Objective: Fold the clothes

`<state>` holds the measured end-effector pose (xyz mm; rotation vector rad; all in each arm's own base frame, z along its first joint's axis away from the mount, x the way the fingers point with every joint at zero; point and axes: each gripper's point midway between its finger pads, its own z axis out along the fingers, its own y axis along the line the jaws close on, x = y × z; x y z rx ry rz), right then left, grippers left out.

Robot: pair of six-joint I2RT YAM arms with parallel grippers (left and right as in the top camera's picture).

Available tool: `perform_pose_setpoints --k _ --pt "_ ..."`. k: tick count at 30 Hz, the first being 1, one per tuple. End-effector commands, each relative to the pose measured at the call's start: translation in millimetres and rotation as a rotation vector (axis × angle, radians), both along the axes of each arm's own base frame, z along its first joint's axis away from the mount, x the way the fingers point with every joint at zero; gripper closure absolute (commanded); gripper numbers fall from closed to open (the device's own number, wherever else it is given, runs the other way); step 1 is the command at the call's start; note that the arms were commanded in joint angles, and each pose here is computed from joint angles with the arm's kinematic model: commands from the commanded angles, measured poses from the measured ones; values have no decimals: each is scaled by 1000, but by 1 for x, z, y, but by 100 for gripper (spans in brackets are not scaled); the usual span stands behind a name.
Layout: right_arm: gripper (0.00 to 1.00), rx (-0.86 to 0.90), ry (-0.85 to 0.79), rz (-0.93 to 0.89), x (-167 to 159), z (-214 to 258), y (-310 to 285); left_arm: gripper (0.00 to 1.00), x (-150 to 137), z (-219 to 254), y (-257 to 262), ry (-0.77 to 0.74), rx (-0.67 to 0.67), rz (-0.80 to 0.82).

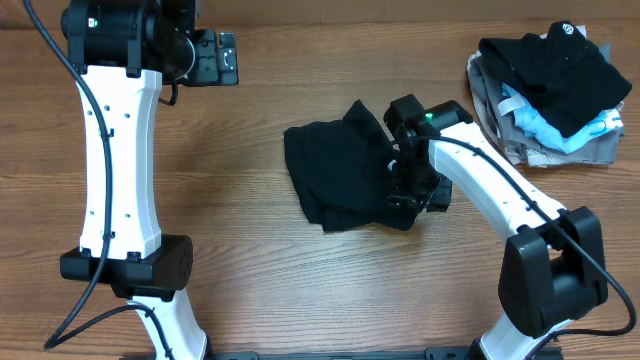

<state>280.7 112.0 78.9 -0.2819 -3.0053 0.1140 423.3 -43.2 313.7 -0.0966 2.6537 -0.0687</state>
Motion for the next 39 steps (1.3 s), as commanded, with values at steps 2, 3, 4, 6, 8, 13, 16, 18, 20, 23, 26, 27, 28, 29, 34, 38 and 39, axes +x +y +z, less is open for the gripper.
perform_pose_setpoints --k 2,3,4,6,8,13,16,18,20,23,26,27,28,29,34,38,39 --pt "34 49 -137 30 24 41 7 0 2 -3 2 3 25 -17" --pt "32 63 -174 44 30 50 11 0 2 -3 1 3 24 -17" --pt "29 94 -239 75 43 64 17 0 2 -3 1 3 24 -17" --pt "28 151 -330 140 62 78 29 0 3 -3 1 4 24 -17" --pt "26 185 -420 212 85 81 39 0 4 -5 1 9 25 -17" --pt "26 187 -493 322 124 55 49 0 4 -7 1 14 26 -17" --pt "36 171 -484 378 138 34 46 0 4 -7 1 14 26 -17" --pt "37 164 -467 390 144 21 40 0 4 -7 1 14 26 -17" --pt "38 172 -434 391 148 5 31 0 4 -7 1 14 25 -17" --pt "40 229 -412 402 151 -7 27 0 5 -7 1 14 25 -17" --pt "60 263 -436 378 161 -9 22 0 5 -7 1 13 25 -17" --pt "67 284 -449 380 163 -7 24 0 5 -7 1 13 25 -17" --pt "71 301 -456 384 165 -6 26 0 5 -7 1 13 25 -17" --pt "72 335 -468 407 166 -3 32 0 5 -7 1 13 25 -17" --pt "79 379 -471 416 166 -4 39 0 5 -7 1 12 25 -17" --pt "96 375 -484 393 172 -4 30 0 5 -7 1 12 25 -17" --pt "96 373 -489 380 174 -3 26 0 5 -7 1 12 25 -17"
